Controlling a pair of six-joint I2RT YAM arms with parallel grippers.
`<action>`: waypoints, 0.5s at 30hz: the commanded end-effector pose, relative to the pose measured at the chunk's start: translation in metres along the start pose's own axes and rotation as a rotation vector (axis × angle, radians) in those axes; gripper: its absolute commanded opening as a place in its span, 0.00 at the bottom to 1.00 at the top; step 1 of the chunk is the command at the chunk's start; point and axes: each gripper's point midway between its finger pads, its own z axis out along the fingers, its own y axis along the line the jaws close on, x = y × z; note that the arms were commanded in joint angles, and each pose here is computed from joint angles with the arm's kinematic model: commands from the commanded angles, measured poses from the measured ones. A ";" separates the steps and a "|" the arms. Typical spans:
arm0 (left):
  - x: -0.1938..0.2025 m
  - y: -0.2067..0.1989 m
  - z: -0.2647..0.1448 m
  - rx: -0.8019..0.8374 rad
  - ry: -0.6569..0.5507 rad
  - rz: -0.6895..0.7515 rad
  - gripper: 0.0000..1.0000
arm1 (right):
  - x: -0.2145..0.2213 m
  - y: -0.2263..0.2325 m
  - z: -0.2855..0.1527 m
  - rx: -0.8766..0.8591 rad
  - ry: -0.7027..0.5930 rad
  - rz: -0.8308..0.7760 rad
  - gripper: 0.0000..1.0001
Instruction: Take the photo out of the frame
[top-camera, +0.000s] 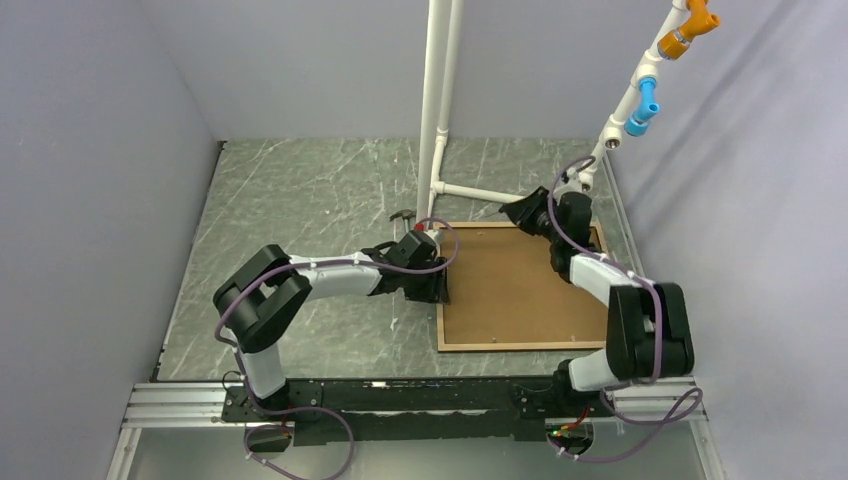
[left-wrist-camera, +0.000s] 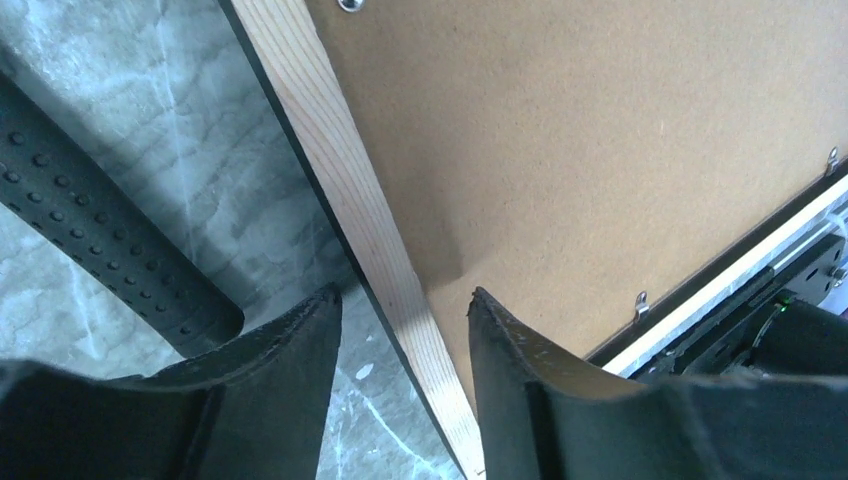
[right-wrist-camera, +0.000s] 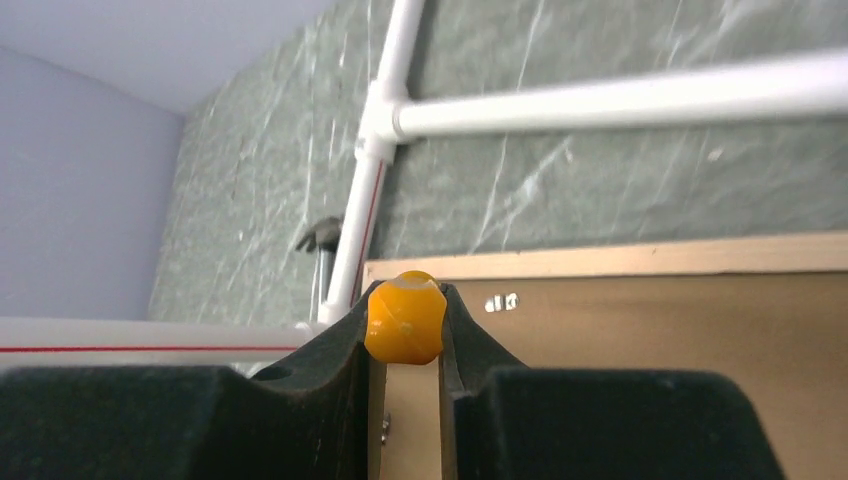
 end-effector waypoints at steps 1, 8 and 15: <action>-0.009 -0.008 -0.015 0.002 -0.040 0.056 0.56 | -0.060 0.005 -0.025 0.141 -0.157 -0.149 0.00; 0.006 -0.013 -0.018 0.026 -0.009 0.113 0.59 | -0.102 -0.047 -0.071 0.309 -0.316 -0.052 0.00; 0.016 -0.013 -0.020 0.045 0.008 0.158 0.63 | -0.106 -0.115 -0.102 0.388 -0.364 0.085 0.00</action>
